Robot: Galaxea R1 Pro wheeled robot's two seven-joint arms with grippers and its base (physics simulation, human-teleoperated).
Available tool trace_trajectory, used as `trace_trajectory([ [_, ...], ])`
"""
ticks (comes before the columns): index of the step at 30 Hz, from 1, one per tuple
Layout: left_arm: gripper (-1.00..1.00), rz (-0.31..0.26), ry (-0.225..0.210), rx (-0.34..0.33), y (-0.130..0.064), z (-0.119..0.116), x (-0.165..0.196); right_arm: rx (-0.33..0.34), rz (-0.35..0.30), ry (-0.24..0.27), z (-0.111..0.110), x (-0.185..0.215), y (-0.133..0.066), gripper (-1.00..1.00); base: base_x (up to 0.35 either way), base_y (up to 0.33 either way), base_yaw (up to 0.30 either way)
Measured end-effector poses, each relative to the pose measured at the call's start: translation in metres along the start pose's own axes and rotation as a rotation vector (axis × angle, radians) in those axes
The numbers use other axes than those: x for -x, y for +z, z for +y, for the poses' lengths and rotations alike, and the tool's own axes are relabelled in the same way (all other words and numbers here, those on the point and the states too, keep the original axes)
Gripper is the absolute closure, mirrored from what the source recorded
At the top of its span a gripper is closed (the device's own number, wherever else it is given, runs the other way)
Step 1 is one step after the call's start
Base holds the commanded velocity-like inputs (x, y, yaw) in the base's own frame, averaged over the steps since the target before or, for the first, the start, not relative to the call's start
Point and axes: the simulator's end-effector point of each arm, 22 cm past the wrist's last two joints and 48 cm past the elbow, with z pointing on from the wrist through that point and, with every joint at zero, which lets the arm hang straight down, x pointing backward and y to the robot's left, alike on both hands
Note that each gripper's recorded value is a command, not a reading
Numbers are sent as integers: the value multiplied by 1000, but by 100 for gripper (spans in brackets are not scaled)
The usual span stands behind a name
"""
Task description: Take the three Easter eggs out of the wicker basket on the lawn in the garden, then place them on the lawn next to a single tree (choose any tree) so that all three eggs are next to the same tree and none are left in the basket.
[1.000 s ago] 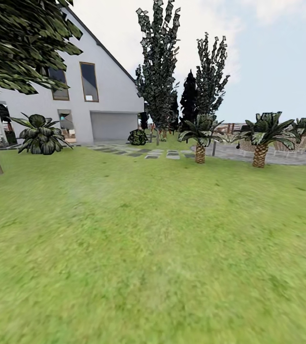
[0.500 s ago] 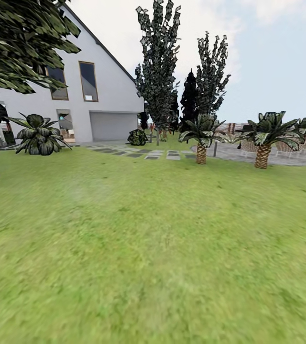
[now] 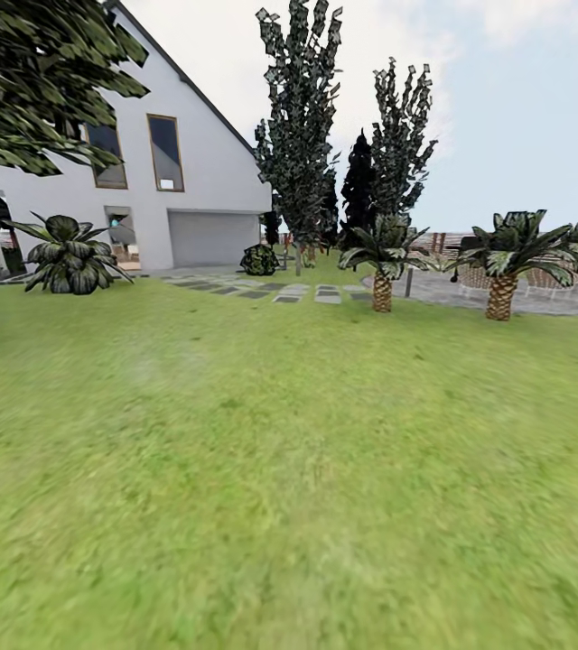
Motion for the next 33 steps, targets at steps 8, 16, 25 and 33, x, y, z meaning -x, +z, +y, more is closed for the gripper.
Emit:
trace_trajectory([
  [8,-100,0,0,0,0,0,0,0,0,0,0,0,0,-100,338,0,0],
  [16,-100,0,0,0,0,0,0,0,0,0,0,0,0,-100,338,0,0],
  [25,-100,0,0,0,0,0,0,0,0,0,0,0,0,-100,338,0,0],
  [33,-100,0,0,0,0,0,0,0,0,0,0,0,0,-100,338,0,0],
])
